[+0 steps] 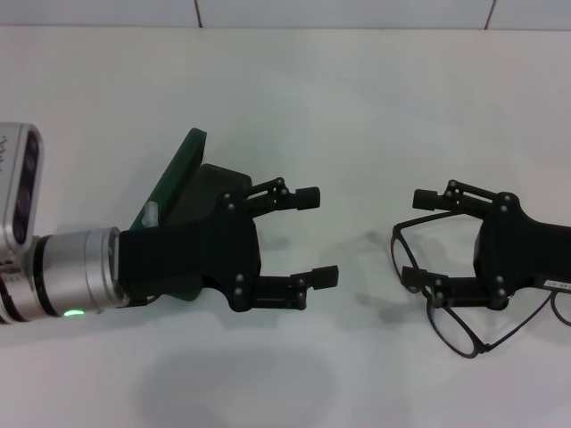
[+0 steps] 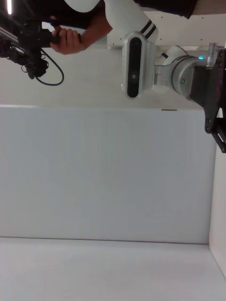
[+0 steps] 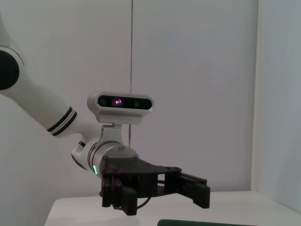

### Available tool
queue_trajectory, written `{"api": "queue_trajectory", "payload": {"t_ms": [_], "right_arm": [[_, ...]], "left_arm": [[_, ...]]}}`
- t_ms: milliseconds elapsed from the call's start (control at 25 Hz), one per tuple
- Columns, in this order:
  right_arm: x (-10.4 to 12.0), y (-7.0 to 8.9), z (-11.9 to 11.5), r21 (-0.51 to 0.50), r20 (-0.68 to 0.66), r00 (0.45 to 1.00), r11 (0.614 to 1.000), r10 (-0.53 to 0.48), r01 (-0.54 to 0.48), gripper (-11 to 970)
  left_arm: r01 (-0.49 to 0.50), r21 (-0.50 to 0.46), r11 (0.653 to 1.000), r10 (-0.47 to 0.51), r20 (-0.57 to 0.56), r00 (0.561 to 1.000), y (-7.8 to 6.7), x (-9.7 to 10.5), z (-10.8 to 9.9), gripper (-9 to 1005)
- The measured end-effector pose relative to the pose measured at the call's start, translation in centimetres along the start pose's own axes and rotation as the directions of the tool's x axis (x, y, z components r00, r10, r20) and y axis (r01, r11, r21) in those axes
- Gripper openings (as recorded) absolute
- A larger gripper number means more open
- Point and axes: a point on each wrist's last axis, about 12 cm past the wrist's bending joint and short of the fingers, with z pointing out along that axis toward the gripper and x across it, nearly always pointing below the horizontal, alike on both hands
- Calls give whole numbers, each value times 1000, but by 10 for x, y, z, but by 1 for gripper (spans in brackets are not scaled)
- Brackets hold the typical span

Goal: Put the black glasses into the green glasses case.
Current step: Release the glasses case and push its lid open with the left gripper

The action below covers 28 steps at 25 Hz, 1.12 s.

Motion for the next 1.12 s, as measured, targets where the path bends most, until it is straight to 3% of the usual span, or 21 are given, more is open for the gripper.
{"api": "queue_trajectory", "payload": {"t_ms": [400, 600, 720, 840, 960, 1000, 1040, 1080, 1120], "right_arm": [[0, 1, 4, -3, 9, 1000, 1000, 0, 0, 872], [-1, -1, 6, -3, 5, 1000, 1000, -8, 8, 871], [-2, -2, 7, -4, 4, 1000, 1000, -12, 12, 871], [-1, -1, 6, -1, 3, 1000, 1000, -10, 10, 871], [-1, -1, 4, 1, 1, 1000, 1000, -9, 9, 871], [-1, -1, 4, 2, 0, 1000, 1000, -8, 8, 871], [0, -1, 3, 4, -2, 1000, 1000, -8, 8, 871], [0, -1, 3, 6, -4, 1000, 1000, -7, 7, 871], [0, -2, 3, 9, -7, 1000, 1000, -7, 7, 871]], "left_arm": [[20, -23, 1000, -19, 15, 1000, 2, -2, -1, 885], [120, -136, 983, -111, 75, 991, 20, -13, -14, 885], [250, -250, 935, -240, 70, 968, 45, -27, -29, 884], [350, -373, 859, -393, -44, 918, 71, -43, -45, 884], [365, -453, 814, -487, -187, 853, 81, -56, -51, 880], [365, -453, 814, -487, -187, 853, 81, -56, -51, 879], [337, -511, 791, -528, -292, 797, 85, -64, -51, 878], [330, -523, 786, -536, -309, 786, 85, -65, -50, 876], [298, -571, 765, -562, -366, 741, 85, -67, -47, 875]]}}
